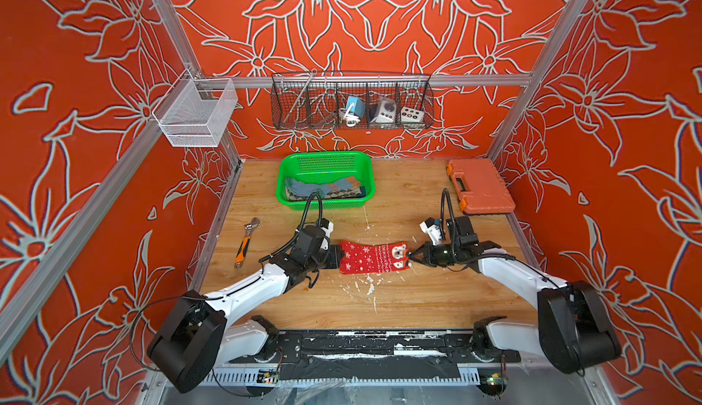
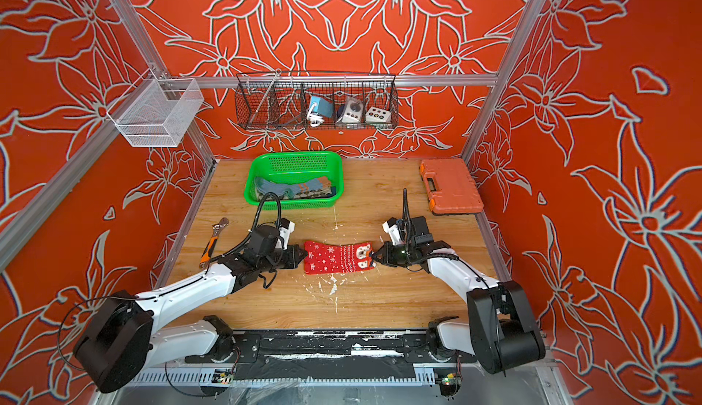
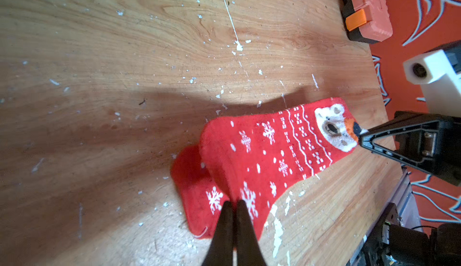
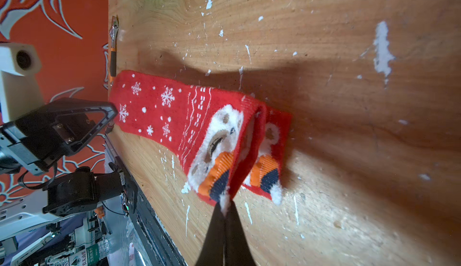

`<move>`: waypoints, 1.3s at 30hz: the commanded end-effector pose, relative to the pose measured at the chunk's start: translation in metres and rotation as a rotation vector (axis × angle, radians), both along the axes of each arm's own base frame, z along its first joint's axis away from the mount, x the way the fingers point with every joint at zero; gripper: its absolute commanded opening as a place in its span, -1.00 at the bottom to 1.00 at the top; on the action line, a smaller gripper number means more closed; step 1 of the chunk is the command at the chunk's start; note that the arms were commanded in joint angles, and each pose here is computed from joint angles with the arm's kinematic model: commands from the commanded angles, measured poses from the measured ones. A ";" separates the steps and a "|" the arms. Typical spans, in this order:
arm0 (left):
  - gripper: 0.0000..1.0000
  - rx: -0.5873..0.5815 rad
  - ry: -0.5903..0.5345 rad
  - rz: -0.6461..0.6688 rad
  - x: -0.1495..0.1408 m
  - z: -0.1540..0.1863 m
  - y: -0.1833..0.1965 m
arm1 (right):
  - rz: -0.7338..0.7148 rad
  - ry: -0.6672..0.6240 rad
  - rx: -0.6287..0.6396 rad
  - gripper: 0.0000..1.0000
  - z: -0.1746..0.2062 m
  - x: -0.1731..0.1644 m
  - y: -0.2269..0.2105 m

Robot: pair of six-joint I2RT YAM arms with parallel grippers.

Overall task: Place the socks together as a pair
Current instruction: Place the sock in the sock.

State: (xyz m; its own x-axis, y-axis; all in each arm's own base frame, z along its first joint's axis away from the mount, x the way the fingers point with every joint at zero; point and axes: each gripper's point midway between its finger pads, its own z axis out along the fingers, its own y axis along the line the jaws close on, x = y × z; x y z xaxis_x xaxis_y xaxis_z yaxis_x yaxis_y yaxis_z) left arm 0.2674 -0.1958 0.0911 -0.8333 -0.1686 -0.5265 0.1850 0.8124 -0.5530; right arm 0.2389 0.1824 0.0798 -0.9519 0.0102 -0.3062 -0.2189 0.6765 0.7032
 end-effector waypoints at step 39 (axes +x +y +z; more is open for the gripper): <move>-1.00 0.025 -0.110 0.037 0.033 0.031 -0.005 | 0.001 -0.094 -0.048 -1.00 0.033 0.027 0.001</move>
State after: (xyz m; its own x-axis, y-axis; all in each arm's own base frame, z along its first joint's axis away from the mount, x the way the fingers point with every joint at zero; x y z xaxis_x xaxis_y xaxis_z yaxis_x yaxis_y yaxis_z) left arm 0.2996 -0.2018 0.1274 -0.7589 -0.2074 -0.6174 0.2137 0.8162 -0.5368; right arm 0.2682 0.1829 0.1174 -0.9134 0.0183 -0.4067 -0.2793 0.6987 0.6586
